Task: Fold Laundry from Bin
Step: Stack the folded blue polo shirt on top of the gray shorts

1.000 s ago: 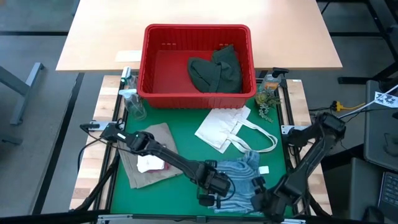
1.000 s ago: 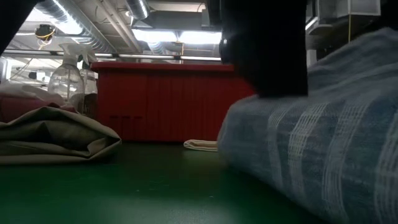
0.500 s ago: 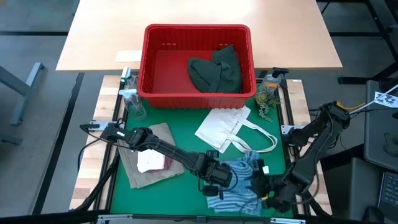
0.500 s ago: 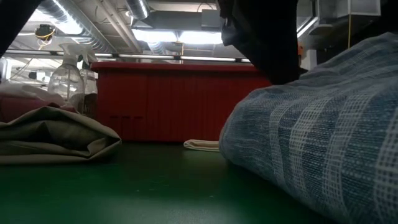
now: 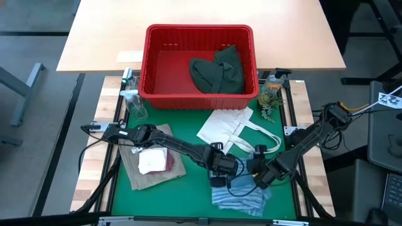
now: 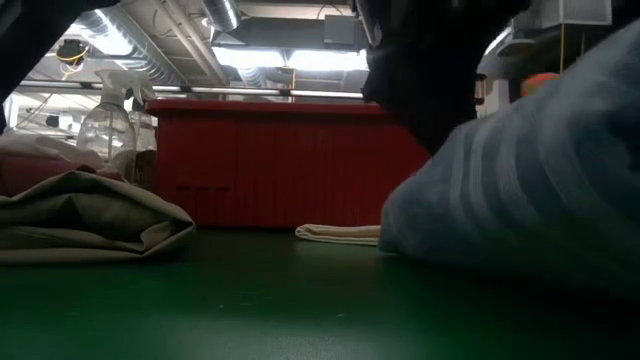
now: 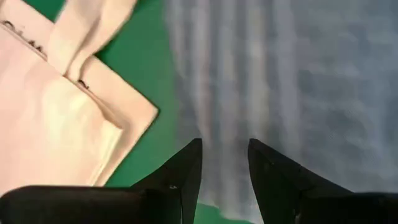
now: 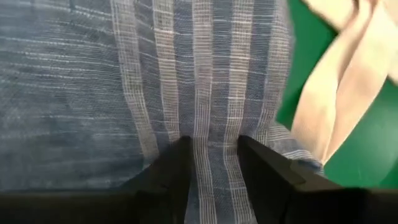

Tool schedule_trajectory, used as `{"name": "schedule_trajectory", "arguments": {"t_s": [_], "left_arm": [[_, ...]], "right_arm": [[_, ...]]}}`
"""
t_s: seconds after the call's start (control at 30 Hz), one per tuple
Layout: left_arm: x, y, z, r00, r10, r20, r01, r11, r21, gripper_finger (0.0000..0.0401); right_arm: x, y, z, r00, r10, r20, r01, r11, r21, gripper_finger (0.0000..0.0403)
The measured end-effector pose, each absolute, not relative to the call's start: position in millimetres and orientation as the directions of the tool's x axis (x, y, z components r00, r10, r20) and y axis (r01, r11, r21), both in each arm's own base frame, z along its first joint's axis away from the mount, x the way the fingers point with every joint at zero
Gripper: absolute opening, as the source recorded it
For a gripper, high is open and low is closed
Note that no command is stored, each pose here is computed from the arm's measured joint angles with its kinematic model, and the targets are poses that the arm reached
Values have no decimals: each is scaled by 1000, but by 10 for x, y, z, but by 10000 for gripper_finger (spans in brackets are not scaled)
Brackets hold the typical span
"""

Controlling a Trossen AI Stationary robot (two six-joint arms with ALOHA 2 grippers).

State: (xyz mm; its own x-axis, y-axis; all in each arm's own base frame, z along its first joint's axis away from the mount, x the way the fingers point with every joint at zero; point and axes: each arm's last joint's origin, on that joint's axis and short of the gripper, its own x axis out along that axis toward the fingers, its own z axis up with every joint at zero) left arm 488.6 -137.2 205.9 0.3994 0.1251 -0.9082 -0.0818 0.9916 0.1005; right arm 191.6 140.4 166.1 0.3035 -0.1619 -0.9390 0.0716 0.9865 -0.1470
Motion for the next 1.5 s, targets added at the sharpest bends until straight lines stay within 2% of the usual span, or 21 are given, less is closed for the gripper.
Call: {"name": "schedule_trajectory", "arguments": {"t_s": [0.17, 0.47, 0.6, 0.73, 1.0, 1.2, 1.5], "left_arm": [[4869, -1364, 1876, 370, 134, -919, -79, 991, 113, 125], [4796, -1272, 1482, 297, 159, -942, -91, 986, 137, 125], [4783, -1271, 1451, 292, 154, -944, -89, 987, 133, 125], [4768, -1279, 1547, 284, 145, -948, -82, 989, 126, 125], [4809, -1320, 2067, 360, 113, -926, -77, 993, 91, 125], [4831, -1484, 2323, 436, -1, -900, -25, 1000, -14, 125], [4737, -1826, 2327, 449, -58, -892, 51, 998, -39, 125]], "right_arm": [[1845, 1357, 1563, 273, -184, -944, 103, 981, -161, 138], [1837, 1366, 1558, 245, -148, -958, 83, 988, -131, 138], [1834, 1370, 1557, 236, -136, -962, 80, 989, -121, 138], [1852, 1387, 1612, 229, -131, -965, 77, 990, -116, 138], [2002, 1520, 2005, 251, -77, -965, 64, 996, -63, 138], [2043, 1711, 2279, 306, 19, -952, 3, 1000, 21, 138], [1814, 2008, 2390, 343, 54, -938, -45, 998, 41, 138]]}}
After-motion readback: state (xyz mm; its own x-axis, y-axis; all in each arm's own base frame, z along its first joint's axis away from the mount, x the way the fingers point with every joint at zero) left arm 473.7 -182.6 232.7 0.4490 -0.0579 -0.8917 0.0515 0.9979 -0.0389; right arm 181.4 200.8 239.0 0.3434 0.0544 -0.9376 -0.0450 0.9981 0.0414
